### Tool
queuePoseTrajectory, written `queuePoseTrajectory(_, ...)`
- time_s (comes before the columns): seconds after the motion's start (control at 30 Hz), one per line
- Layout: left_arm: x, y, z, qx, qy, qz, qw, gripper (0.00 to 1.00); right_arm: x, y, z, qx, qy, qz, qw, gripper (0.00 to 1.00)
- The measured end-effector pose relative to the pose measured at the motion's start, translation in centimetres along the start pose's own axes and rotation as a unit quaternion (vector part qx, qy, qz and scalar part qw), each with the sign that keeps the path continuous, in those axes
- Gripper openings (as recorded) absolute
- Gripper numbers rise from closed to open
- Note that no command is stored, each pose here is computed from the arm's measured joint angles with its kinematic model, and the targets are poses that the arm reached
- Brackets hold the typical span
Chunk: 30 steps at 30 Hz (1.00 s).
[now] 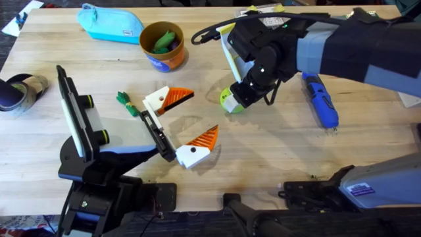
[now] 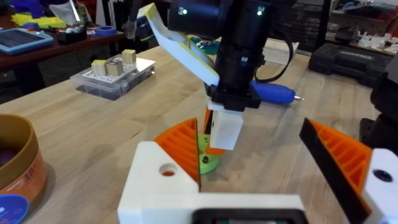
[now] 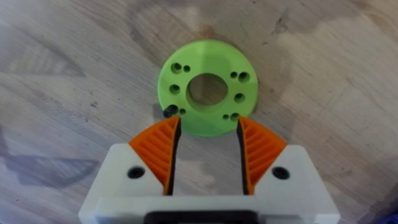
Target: Pick up the gripper from the table and insert it into the empty holder that is missing its gripper. Then pick up a screw, insert it into the mounting hole, and use the screwdriver to tighten it. Finally, clean up the table by picking up the vegetable and placing it into the bucket.
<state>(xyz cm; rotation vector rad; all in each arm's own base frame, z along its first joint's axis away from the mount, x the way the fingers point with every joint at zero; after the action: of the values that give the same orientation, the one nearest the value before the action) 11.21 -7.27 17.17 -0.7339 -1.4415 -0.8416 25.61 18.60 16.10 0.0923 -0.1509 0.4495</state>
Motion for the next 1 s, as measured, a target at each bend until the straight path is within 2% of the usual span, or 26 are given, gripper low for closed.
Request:
queuePoseTrajectory(0.23, -0.2, 0.0, 0.0, 0.002, 0.004, 0.005, 1.000, 0.990, -0.2, 0.0, 0.0, 0.003, 0.007, 0.000, 1.000, 0.537)
queuePoseTrajectory(0.53, -0.2, 0.0, 0.0, 0.001, 0.004, 0.005, 1.000, 0.990, 0.2, 1.3, 1.2, 0.040, -0.007, 0.011, 0.999, 0.537)
queuePoseTrajectory(0.83, -0.2, 0.0, 0.0, 0.002, 0.004, 0.005, 1.000, 0.990, 0.1, 3.1, -0.3, 0.041, 0.008, 0.048, 0.998, 0.537)
queuePoseTrajectory(0.87, -0.2, 0.0, 0.0, 0.002, 0.004, 0.005, 1.000, 0.990, 0.1, 3.2, -0.6, 0.040, 0.009, 0.050, 0.998, 0.518)
queuePoseTrajectory(1.0, -0.2, 0.0, 0.0, 0.002, 0.004, 0.005, 1.000, 0.990, 0.4, 3.2, -0.8, 0.034, 0.002, 0.053, 0.998, 0.298)
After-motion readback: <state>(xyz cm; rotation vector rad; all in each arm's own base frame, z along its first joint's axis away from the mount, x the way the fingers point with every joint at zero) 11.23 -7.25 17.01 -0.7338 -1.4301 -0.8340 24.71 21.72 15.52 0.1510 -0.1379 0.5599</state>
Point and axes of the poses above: each hand's point on the last joint's axis, 136 mm out from that joint toward the fingers, its own z axis back along the fingers, its own y axis along the line the jaws close on, x = y × z, the point moved 10 cm from there along z, back along the fingers, and after that the axes turned 7 degrees about -z, right-handed, at the moved point
